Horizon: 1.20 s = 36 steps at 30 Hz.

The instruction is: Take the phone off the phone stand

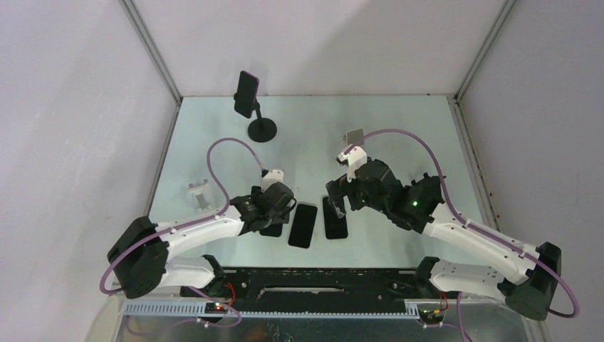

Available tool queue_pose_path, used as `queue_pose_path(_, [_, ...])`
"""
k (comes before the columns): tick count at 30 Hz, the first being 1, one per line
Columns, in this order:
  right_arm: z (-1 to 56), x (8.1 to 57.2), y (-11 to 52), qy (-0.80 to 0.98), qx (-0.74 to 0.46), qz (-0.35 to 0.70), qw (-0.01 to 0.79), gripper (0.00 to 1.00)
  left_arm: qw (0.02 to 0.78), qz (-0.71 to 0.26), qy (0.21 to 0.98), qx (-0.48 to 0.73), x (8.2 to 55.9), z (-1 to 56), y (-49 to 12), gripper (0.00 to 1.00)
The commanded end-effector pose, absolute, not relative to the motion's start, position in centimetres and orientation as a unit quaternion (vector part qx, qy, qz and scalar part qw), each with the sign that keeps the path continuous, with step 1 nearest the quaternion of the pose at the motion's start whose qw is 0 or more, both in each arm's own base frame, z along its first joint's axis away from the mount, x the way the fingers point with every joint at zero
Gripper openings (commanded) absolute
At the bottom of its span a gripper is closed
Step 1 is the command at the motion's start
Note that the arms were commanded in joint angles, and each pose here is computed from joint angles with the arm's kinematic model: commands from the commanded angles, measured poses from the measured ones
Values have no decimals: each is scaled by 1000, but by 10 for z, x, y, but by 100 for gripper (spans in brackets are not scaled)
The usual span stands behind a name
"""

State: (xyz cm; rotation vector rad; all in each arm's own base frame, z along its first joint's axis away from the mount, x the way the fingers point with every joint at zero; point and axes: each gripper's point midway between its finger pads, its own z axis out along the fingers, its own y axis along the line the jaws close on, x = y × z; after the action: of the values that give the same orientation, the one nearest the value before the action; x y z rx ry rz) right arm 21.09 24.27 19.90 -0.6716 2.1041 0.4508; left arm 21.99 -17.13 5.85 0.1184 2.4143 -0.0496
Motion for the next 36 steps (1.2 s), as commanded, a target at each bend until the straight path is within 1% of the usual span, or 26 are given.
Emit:
queue_pose_path(1, [200,210,248,846,-258,193,426,99,359,-30,932,52,228,59,-185,0])
queue_pose_path(7, [199,209,250,846,-259,197,423,99,310,-29,948,71,216,37,-189,0])
queue_pose_path(12, [202,209,258,841,-260,216,422,99,286,-44,954,77,204,27,-195,0])
queue_pose_path(17, [200,210,255,845,-255,210,420,99,263,-53,959,91,198,22,-207,0])
queue_pose_path(23, [200,211,250,848,-248,208,419,99,255,-86,959,94,193,25,-237,0])
queue_pose_path(27, [202,212,249,849,-242,211,420,99,255,-106,958,79,201,31,-259,0])
queue_pose_path(31, [202,212,246,850,-240,210,419,99,257,-112,958,67,207,34,-268,0])
queue_pose_path(36, [203,212,239,853,-234,202,421,99,257,-100,959,61,209,35,-264,0])
